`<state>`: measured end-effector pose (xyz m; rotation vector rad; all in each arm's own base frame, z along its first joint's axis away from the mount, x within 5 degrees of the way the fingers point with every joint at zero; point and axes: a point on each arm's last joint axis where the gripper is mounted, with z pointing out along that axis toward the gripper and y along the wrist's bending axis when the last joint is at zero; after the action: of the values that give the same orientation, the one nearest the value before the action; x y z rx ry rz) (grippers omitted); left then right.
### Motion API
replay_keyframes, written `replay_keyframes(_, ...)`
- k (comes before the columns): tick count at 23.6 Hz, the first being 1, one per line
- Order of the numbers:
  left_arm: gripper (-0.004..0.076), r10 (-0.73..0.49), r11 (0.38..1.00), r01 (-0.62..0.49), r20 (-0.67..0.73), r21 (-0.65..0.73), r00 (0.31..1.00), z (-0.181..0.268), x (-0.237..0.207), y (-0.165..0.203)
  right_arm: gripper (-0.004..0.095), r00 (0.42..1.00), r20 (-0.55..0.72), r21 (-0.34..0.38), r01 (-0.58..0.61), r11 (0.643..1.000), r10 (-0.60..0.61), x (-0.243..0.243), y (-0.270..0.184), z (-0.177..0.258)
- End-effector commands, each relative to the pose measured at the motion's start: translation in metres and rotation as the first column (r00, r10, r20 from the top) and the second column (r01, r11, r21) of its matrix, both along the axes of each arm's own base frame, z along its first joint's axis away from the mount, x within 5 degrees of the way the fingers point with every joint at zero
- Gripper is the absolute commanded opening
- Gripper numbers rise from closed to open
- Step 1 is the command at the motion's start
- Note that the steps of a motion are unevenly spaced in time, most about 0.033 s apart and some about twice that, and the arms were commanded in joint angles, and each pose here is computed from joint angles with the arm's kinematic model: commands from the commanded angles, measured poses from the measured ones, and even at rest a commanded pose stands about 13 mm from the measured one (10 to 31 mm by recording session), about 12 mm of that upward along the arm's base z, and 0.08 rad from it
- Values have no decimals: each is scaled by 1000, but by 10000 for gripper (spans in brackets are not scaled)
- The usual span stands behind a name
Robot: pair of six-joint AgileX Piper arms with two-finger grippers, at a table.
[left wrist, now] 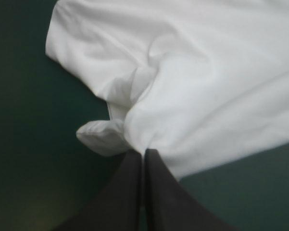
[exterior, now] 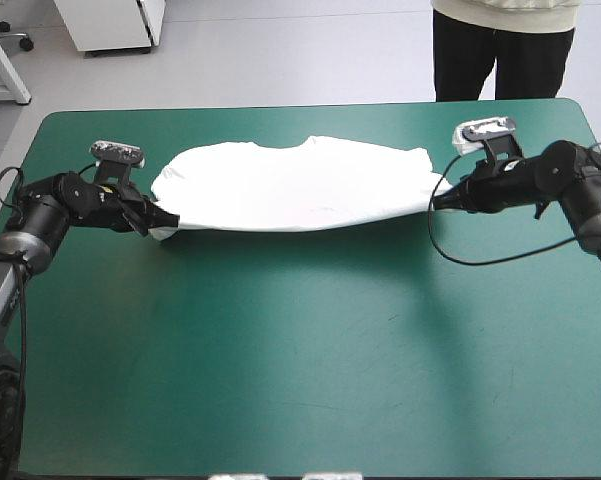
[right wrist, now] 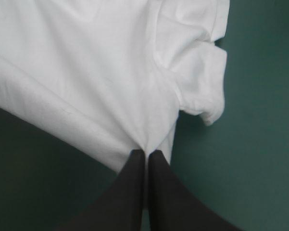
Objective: Fold the cloth
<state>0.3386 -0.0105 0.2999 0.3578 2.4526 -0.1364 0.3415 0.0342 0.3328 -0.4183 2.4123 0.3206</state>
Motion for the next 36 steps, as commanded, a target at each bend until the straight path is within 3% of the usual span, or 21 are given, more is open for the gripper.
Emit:
replay_keyframes(1, -9, -22, 998, 17, 78, 65, 997, 18, -20, 3, -17, 999, 40, 4, -34, 999, 34, -34, -6, 18)
replay_keyframes(6, -9, -54, 996, 57, -51, 62, 997, 16, -46, 1, -17, 983, -155, 15, -97, 995, 98, -71, -3, -9)
replay_keyframes(9, -9, -67, 998, 69, -164, 7, 984, 2, -74, -4, -17, 970, -239, 11, -54, 999, 55, -90, -5, -30)
replay_keyframes(17, -9, 0, 1000, -4, -174, -23, 985, -25, -147, -5, -17, 915, -403, 1, -3, 1000, 3, -135, -6, -80)
replay_keyframes(27, -5, 17, 999, -25, -246, -31, 969, -45, -156, -5, -16, 920, -392, -16, 18, 1000, -23, -138, -8, -94)
replay_keyframes(30, 80, 16, 999, -24, -249, -31, 968, -45, -156, -5, 18, 920, -391, -14, 20, 1000, -23, -138, -8, -94)
replay_keyframes(34, 338, 14, 999, -24, -258, -32, 966, -45, -157, -5, 226, 927, -375, -14, 24, 1000, -27, -138, -8, -91)
replay_keyframes(36, 422, 16, 999, -28, -266, -44, 964, -45, -157, -6, 291, 936, -351, -9, 30, 1000, -31, -140, -7, -86)
